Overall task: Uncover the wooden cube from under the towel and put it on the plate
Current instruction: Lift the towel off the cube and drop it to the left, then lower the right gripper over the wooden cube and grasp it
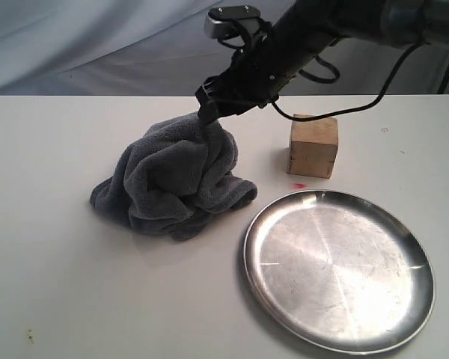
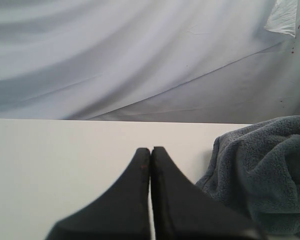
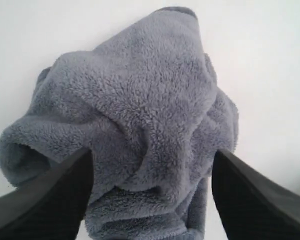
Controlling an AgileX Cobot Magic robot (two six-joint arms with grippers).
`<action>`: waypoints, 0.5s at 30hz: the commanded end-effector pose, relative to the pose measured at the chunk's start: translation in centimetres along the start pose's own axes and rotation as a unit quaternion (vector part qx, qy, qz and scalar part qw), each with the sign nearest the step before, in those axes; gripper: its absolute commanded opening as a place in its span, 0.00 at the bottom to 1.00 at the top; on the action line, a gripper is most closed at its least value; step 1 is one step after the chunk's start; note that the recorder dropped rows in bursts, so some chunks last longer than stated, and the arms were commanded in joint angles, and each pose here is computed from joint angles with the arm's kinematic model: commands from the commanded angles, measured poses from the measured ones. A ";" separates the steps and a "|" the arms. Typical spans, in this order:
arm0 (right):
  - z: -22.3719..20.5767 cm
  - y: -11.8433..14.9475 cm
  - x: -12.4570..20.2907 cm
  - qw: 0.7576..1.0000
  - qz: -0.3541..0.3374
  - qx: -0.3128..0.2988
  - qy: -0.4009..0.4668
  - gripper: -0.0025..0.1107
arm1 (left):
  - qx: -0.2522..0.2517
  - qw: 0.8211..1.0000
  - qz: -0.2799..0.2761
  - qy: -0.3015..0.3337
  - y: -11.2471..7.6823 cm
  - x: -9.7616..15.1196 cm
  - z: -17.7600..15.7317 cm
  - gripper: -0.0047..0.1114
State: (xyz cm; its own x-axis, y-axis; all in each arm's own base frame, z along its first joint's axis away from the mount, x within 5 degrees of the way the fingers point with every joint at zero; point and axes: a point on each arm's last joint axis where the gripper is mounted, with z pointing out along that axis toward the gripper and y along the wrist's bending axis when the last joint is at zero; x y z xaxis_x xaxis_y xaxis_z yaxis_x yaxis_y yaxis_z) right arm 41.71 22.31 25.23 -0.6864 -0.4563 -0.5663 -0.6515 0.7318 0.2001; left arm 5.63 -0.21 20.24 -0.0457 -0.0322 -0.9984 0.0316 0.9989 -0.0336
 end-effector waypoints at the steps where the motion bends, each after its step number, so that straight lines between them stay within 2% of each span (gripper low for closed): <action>1: -2.9 -0.2 -0.6 0.998 0.007 0.061 -0.010 0.57 | 0.000 1.000 -0.001 0.001 0.0 0.1 0.0 0.05; 4: -3.9 -1.3 -0.4 0.989 0.052 0.136 -0.004 0.57 | 0.000 1.000 -0.001 0.001 0.0 0.1 0.0 0.05; 7: -4.3 -2.1 -0.3 0.974 0.132 0.186 -0.014 0.57 | 0.000 1.000 -0.001 0.001 0.0 0.1 0.0 0.05; 11: -4.0 -2.5 -0.4 0.962 0.188 0.197 -0.037 0.58 | 0.000 1.000 0.000 0.001 0.0 0.1 0.0 0.05; 15: -3.4 -3.1 -0.3 0.949 0.224 0.217 -0.050 0.62 | 0.000 1.000 0.000 0.001 0.0 0.1 0.0 0.05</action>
State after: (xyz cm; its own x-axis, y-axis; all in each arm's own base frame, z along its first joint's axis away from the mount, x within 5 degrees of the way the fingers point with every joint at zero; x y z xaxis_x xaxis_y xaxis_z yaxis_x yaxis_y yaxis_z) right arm 42.43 18.70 27.78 -0.8255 -0.0665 -0.5604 -0.1520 0.9825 0.1074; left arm 5.63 -0.21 20.24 -0.0457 -0.0322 -0.9984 0.0316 0.9989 -0.0336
